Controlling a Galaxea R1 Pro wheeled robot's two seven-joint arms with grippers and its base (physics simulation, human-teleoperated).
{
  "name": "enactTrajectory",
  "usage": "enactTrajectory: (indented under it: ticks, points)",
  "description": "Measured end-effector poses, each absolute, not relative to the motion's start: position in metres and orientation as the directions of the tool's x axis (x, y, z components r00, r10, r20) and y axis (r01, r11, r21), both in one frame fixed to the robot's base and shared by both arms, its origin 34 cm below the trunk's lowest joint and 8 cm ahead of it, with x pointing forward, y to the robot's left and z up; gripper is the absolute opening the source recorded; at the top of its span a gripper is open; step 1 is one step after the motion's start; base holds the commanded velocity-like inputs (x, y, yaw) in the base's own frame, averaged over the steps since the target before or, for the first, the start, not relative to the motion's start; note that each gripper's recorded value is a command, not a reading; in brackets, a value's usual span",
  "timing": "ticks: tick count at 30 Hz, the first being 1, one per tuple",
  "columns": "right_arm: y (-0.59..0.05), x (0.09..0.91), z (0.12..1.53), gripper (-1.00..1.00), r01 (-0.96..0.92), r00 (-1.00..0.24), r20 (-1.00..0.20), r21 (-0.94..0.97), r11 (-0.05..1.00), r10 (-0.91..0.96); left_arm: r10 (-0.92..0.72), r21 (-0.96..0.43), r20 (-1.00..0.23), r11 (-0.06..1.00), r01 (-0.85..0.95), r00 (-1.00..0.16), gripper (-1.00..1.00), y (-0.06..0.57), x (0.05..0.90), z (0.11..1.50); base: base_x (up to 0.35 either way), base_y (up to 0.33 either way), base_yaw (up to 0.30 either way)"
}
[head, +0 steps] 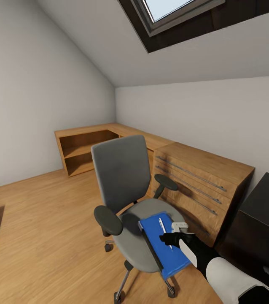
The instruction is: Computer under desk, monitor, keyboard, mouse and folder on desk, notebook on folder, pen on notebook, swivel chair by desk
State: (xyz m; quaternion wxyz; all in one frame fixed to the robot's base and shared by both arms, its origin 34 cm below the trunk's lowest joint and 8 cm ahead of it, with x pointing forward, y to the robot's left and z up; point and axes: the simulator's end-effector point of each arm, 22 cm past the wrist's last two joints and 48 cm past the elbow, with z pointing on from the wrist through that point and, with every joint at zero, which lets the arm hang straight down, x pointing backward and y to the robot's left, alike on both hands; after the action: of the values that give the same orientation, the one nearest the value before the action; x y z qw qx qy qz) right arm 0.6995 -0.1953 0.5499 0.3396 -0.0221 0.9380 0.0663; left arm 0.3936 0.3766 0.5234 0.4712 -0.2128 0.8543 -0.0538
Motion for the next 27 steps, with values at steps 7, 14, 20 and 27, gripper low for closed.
enactTrajectory:
  ticks: [7,14,20,27]
  points:
    - [-0.1951,0.6996,0.55,1.0,-0.087,-0.768,-0.64,0.11,0.99,0.004,-0.414,-0.292,-0.782,0.904,-0.313,-0.465,1.0,0.377,0.3937,0.5235,0.0,0.0,0.0]
    - [-0.1953,0.6996,0.55,1.0,-0.086,-0.768,-0.64,0.111,0.99,0.005,-0.414,-0.292,-0.782,0.904,-0.313,-0.465,1.0,0.3769,0.3936,0.5235,0.0,0.0,0.0]
    - [-0.1961,0.6997,0.55,1.0,-0.085,-0.768,-0.64,0.111,0.99,0.005,-0.414,-0.292,-0.782,0.904,-0.313,-0.465,1.0,0.377,0.3937,0.5235,0.0,0.0,0.0]
    - [-0.1967,0.6999,0.5502,-1.0,-0.088,-0.768,-0.641,0.107,0.99,0.001,-0.414,-0.292,-0.782,0.904,-0.313,-0.465,1.0,0.3768,0.3936,0.5234,0.0,0.0,0.0]
